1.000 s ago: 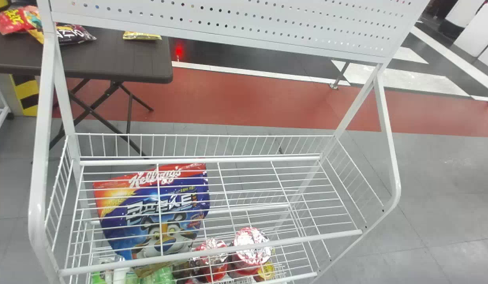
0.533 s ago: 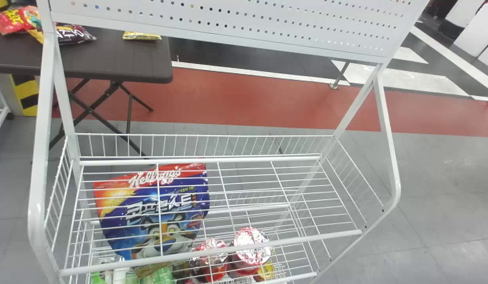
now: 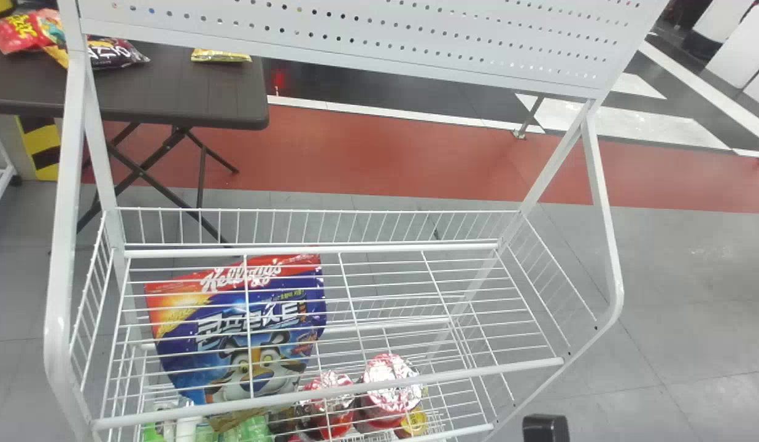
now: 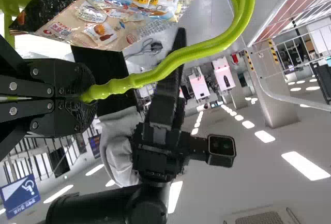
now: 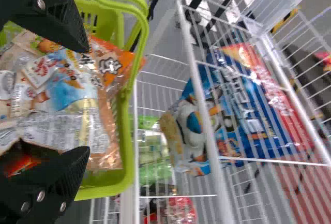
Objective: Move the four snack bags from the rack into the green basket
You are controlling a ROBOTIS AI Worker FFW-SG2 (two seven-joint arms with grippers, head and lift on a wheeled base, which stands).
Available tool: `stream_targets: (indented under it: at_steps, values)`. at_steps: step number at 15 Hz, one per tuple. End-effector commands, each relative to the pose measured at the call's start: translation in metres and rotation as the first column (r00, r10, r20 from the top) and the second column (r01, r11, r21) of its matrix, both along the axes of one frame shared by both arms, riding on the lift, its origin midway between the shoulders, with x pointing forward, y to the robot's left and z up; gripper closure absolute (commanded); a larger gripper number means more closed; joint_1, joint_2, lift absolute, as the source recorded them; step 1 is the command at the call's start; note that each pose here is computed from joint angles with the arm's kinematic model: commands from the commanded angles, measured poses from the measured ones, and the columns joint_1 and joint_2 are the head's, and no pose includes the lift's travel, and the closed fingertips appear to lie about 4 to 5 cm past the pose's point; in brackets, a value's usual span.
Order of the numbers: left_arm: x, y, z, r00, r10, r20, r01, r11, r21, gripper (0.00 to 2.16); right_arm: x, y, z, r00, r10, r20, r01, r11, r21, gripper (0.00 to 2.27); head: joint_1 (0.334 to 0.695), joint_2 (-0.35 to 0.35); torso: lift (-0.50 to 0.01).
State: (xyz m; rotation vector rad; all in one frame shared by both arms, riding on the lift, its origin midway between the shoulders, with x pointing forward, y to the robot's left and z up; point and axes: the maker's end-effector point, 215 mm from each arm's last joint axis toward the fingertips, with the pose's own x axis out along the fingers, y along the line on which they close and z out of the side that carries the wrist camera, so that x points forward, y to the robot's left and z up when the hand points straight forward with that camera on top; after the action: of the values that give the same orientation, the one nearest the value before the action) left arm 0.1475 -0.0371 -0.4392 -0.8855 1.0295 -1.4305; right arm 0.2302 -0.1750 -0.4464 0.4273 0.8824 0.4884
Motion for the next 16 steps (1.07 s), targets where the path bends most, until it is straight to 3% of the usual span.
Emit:
stream_targets:
  at_steps: [1,3,6,8,11,16]
  values:
    - [0.000,-0.001,0.000,1.000,-0.001,0.002,0.001,1.000,0.000,1.48,0.033,-0.007,0.032,0.987,-0.026,0.160,0.029,0.999,-0.016,0.06,0.695,-0.350,0.000]
    - [0.000,-0.002,0.000,1.000,-0.001,0.002,0.001,1.000,0.000,1.48,0.078,-0.024,0.076,0.915,-0.087,0.394,0.120,0.991,-0.058,0.06,0.695,-0.350,0.000]
    - [0.000,-0.002,0.000,1.000,-0.001,0.001,0.001,1.000,0.003,1.48,0.117,-0.045,0.131,0.743,-0.170,0.647,0.294,0.952,-0.087,0.06,0.695,-0.350,0.000]
    - [0.000,-0.003,0.000,1.000,-0.002,0.001,0.002,1.000,0.001,1.48,0.126,-0.048,0.164,0.609,-0.168,0.775,0.401,0.909,-0.118,0.06,0.695,-0.350,0.000]
    - [0.000,-0.003,0.000,1.000,-0.001,0.001,0.001,1.000,0.003,1.48,0.125,-0.050,0.168,0.559,-0.154,0.815,0.447,0.883,-0.140,0.06,0.695,-0.350,0.000]
    - [0.000,-0.003,0.000,1.000,-0.001,0.001,0.001,1.000,0.003,1.48,0.125,-0.052,0.168,0.556,-0.156,0.817,0.452,0.881,-0.140,0.06,0.695,-0.350,0.000]
